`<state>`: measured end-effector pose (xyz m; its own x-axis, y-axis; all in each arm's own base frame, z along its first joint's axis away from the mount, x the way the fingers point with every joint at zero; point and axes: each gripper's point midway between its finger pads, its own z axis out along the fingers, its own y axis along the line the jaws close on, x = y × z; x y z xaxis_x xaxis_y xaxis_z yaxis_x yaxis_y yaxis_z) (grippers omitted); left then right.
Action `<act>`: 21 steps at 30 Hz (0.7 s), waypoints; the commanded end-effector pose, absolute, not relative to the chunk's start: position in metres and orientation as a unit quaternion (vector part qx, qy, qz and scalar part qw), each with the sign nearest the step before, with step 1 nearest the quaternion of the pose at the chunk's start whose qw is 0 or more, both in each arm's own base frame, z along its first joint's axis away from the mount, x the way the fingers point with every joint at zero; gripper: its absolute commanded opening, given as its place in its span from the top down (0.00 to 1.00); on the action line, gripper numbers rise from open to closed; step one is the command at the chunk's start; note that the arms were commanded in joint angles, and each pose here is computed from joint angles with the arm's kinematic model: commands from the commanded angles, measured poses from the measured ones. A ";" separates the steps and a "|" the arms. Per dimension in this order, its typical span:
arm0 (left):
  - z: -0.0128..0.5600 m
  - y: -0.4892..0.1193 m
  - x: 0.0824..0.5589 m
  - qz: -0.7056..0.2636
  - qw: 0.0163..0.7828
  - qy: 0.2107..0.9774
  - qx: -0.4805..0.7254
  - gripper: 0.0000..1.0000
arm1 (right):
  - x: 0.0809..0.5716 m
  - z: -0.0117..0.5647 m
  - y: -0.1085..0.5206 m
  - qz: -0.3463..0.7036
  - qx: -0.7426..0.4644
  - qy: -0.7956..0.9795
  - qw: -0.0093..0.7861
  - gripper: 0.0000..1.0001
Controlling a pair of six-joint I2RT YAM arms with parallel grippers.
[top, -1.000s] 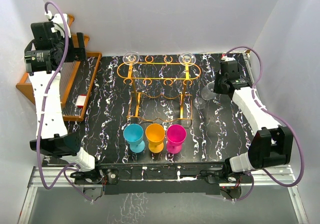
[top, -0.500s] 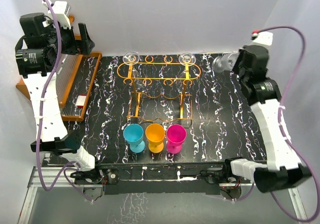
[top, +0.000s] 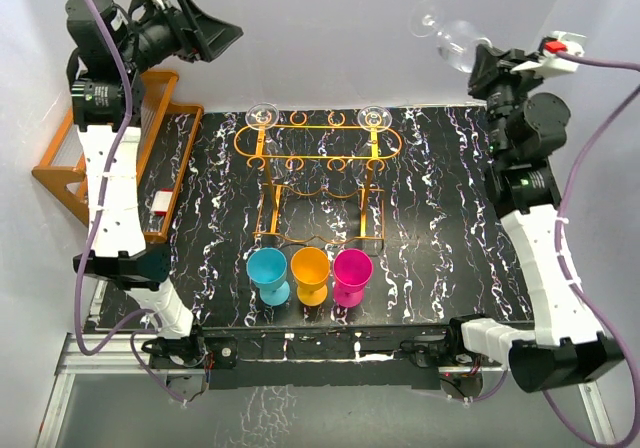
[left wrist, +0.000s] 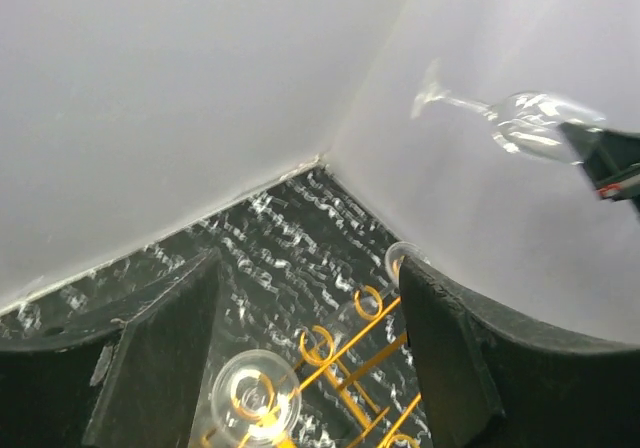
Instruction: Place the wine glass upside down on the wine glass rack
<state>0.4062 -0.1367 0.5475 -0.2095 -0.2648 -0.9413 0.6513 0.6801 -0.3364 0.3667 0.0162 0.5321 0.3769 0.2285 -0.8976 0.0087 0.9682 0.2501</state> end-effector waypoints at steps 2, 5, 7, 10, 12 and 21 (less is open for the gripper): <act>0.623 -0.170 0.385 -0.464 0.661 0.568 0.158 0.37 | 0.350 0.610 0.056 0.200 0.054 0.431 0.878 0.92; 0.628 -0.199 0.385 -0.529 0.624 0.556 0.147 0.40 | 0.348 0.623 0.068 0.252 0.048 0.398 0.881 0.92; 0.626 -0.215 0.385 -0.569 0.594 0.552 0.139 0.41 | 0.342 0.632 0.076 0.258 0.022 0.376 0.890 0.92; 0.622 -0.242 0.380 -0.614 0.555 0.544 0.136 0.44 | 0.328 0.645 0.086 0.269 0.023 0.338 0.902 0.92; 0.619 -0.260 0.374 -0.633 0.535 0.542 0.141 0.44 | 0.315 0.650 0.087 0.279 0.041 0.301 0.911 0.92; 0.637 -0.295 0.348 -0.696 0.497 0.494 0.155 0.43 | 0.292 0.639 0.109 0.283 0.111 0.195 0.933 0.92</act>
<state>0.3854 -0.3004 0.5932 -0.5008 -0.4951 -0.7100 0.7863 0.0827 -0.6123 0.3288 0.1348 0.6118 0.6200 0.5711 -0.5379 -0.5091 0.8146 0.2781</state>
